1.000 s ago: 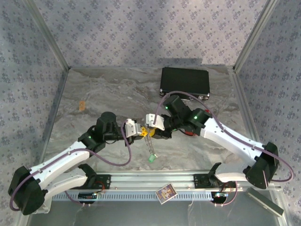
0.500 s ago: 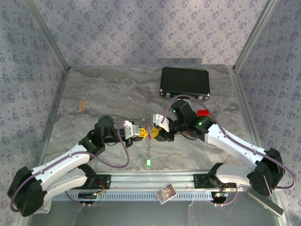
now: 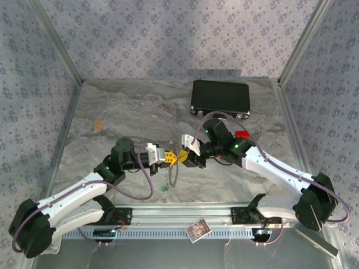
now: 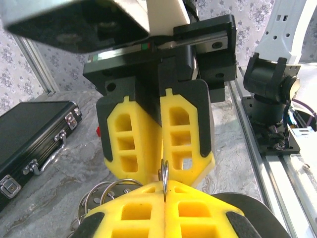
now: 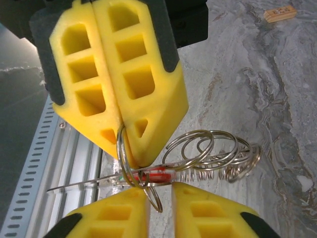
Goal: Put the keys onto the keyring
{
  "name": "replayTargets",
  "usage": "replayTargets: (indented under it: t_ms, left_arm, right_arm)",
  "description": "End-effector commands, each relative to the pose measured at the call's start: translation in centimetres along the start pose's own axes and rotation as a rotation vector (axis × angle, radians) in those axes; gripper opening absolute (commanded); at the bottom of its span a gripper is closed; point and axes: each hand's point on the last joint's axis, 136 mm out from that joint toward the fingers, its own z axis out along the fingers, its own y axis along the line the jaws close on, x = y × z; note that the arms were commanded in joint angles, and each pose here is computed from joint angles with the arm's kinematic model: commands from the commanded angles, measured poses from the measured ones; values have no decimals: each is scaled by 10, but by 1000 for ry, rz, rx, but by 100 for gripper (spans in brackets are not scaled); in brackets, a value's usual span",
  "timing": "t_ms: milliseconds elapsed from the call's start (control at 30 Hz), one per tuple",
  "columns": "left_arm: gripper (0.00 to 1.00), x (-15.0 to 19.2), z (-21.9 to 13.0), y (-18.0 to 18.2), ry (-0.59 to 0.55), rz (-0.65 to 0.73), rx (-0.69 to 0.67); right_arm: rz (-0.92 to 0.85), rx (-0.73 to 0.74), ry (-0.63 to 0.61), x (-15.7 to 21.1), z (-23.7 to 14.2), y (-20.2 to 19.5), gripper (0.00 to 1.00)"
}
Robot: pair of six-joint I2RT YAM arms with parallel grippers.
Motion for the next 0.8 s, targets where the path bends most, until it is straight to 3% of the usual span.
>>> replayTargets:
  t_ms: [0,167,433,667,767]
  left_arm:
    - [0,-25,-2,-3,-72,62,20]
    - [0,-20,0,-2,-60,57,16]
    - [0,-21,0,-1,-63,57,17]
    - [0,-23,0,-2,-68,56,21]
    - [0,-22,0,-2,-67,54,21]
  right_arm:
    - [-15,10,-20,-10,-7,0,25]
    - [-51,54,-50,-11,-17,3,30]
    - [-74,41,-78,-20,-16,9,29]
    - [-87,45,-98,-29,-11,6,22]
    - [-92,47,-100,-31,-10,6,12]
